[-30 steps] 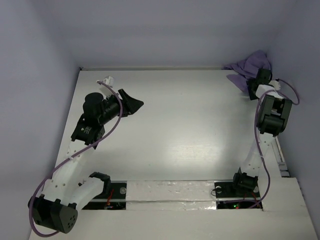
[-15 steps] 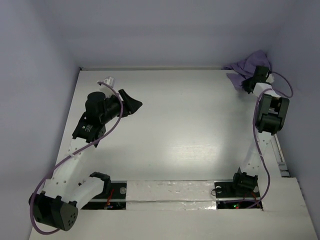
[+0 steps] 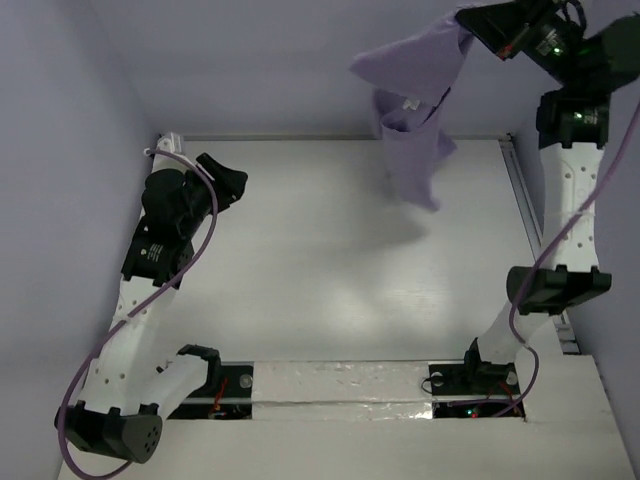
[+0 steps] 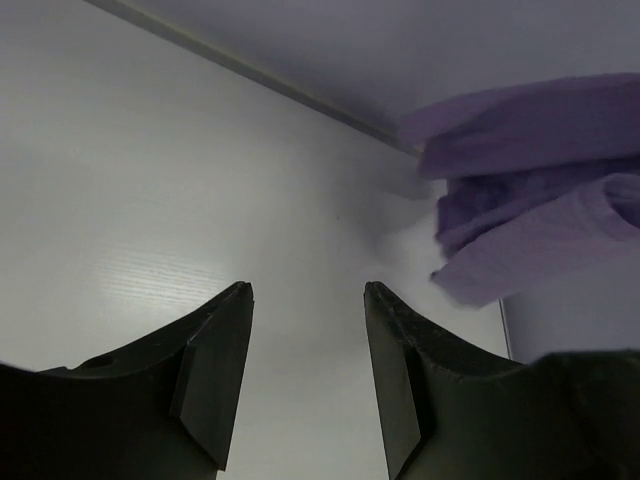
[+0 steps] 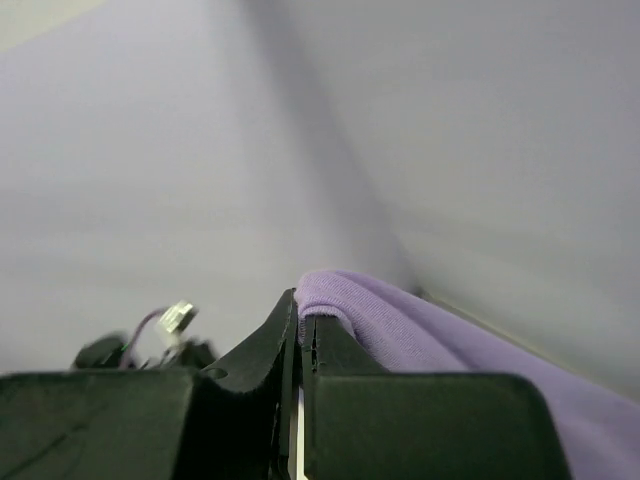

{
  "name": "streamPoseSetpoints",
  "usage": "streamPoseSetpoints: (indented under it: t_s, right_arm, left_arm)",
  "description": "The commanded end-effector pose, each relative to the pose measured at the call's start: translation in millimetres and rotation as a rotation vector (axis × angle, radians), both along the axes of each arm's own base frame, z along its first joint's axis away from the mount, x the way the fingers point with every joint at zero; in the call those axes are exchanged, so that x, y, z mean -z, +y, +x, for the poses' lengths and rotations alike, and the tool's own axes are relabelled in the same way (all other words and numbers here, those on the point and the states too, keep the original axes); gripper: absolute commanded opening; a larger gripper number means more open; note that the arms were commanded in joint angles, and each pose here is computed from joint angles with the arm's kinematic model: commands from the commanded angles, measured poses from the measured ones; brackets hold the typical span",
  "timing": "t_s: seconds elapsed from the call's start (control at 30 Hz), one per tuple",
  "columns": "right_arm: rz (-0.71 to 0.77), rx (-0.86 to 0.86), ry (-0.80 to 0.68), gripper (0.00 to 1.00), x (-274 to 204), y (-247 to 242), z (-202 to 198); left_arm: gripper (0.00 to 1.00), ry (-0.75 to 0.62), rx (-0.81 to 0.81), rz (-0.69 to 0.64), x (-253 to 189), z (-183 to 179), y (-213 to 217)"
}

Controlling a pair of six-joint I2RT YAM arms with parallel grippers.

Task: Fold and stack the t-shirts
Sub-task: Move the tshirt to the center of the board

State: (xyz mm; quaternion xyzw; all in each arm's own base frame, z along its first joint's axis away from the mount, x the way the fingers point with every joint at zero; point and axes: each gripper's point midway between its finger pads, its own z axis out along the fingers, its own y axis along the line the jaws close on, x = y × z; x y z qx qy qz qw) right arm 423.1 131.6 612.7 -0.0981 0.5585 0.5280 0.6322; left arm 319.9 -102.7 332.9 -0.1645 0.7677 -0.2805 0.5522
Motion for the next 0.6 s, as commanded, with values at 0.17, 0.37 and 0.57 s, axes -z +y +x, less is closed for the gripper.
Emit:
streamPoseSetpoints:
  t_s: [0.17,0.37,0.57]
  right_arm:
    - [-0.075,-0.373,0.057,0.0,90.0,2.3,-68.6]
    - [0.079,-0.25,0.423,0.0,264.2,-30.6,-28.6]
    - [0.126,-0.154,0.654,0.0,368.0,-37.4,-13.0]
  left_arm:
    - [0.49,-0.065,-0.065,-0.025,-28.6,0.8,10.8]
    - [0.56,0.039,-0.019,-0.006,23.2,2.1,2.5]
    - [0.56,0.346,0.107,0.108,164.0,-10.5,-23.9]
